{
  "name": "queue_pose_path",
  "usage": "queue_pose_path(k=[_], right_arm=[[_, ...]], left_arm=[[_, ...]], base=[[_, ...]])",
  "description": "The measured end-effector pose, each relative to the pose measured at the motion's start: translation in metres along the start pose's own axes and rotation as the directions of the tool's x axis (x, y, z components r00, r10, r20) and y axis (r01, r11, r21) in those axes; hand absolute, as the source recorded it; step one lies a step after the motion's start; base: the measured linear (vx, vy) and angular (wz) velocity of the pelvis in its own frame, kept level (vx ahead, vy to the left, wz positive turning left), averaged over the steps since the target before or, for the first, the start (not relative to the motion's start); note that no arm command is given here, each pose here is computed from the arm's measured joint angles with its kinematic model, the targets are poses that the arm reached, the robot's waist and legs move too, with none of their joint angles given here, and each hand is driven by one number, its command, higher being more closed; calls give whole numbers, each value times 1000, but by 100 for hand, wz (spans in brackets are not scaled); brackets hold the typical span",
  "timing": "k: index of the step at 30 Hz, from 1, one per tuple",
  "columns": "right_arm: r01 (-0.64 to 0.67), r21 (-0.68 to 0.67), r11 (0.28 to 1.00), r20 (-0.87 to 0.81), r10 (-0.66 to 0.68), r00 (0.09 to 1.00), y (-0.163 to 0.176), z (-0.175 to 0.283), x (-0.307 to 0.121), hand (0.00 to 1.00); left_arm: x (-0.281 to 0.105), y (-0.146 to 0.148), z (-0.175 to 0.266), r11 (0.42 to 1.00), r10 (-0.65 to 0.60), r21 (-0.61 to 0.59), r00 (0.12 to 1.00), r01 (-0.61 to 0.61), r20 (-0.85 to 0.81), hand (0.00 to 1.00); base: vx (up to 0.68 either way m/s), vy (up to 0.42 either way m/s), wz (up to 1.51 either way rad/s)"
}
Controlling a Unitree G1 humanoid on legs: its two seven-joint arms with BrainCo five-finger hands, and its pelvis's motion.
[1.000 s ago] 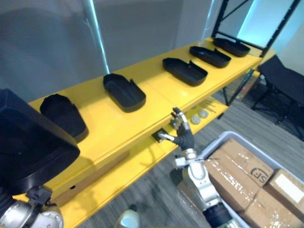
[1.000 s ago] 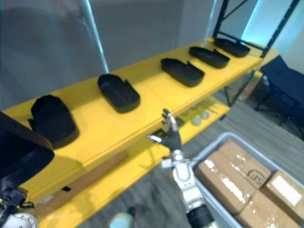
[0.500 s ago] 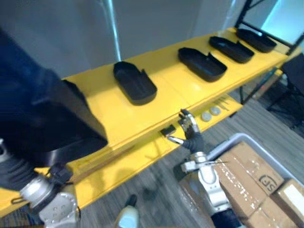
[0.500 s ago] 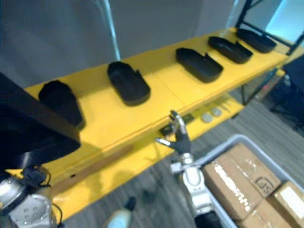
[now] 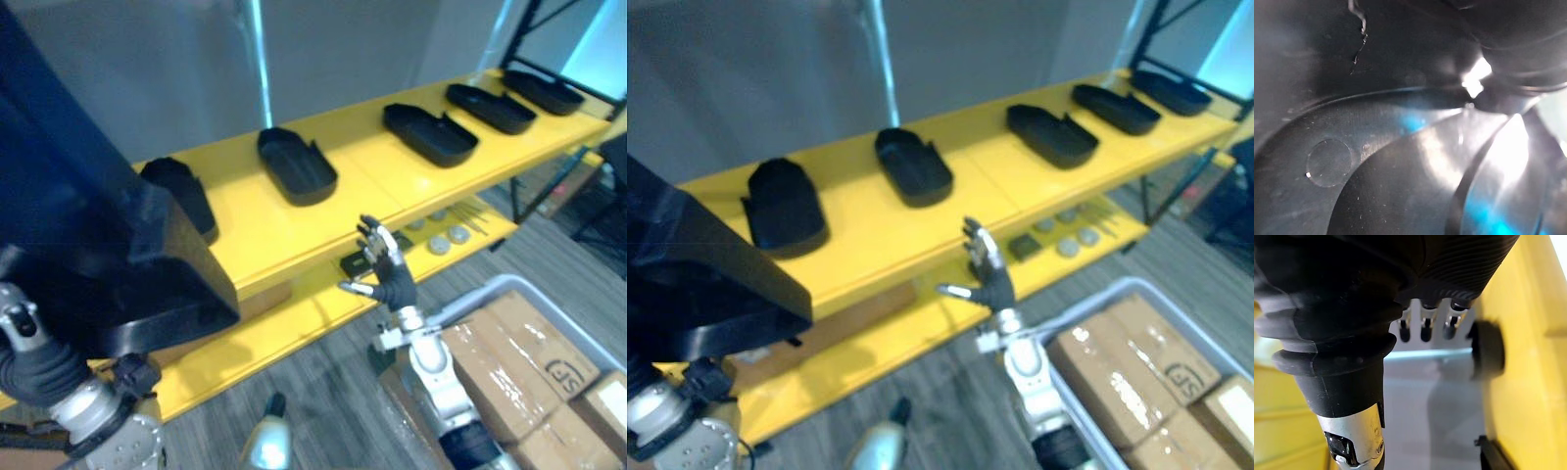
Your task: Walk over and take plastic housings, then place them on the shelf
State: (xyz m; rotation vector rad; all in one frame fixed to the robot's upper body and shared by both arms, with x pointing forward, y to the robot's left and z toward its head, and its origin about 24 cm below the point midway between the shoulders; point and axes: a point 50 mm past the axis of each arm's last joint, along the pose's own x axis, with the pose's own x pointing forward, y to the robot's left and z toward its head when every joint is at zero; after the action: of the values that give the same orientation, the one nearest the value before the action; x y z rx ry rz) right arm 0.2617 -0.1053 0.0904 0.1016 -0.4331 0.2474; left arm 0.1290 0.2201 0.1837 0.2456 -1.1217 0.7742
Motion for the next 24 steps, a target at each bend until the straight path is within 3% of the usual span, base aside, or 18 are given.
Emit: queue_pose_path(k=[5,9,12,16,24], right_arm=[[-16,-10,1000,121,17,992,6,18,28,0],[-3,-70,998,244,20,970,-11,46,48,0],[34,-74,997,244,-15,970,-28,52,48,0],[97,-94,991,197,-77,977,-52,49,38,0],[164,-118,979,239,-132,962,-71,60,21,0]], left_arm=[[23,-13,-7,999,-40,36,990,36,135,100],[33,-27,-31,999,-29,40,995,25,98,100],[28,-24,-43,998,-16,66,1000,16,-3,100],[2,-26,-45,999,-33,22,987,37,-155,100],[13,-53,-26,990,-103,-93,995,102,-3,100]], base=[[229,134,23],[190,-9,51],[290,-216,77],[256,-250,72],[85,-49,19]])
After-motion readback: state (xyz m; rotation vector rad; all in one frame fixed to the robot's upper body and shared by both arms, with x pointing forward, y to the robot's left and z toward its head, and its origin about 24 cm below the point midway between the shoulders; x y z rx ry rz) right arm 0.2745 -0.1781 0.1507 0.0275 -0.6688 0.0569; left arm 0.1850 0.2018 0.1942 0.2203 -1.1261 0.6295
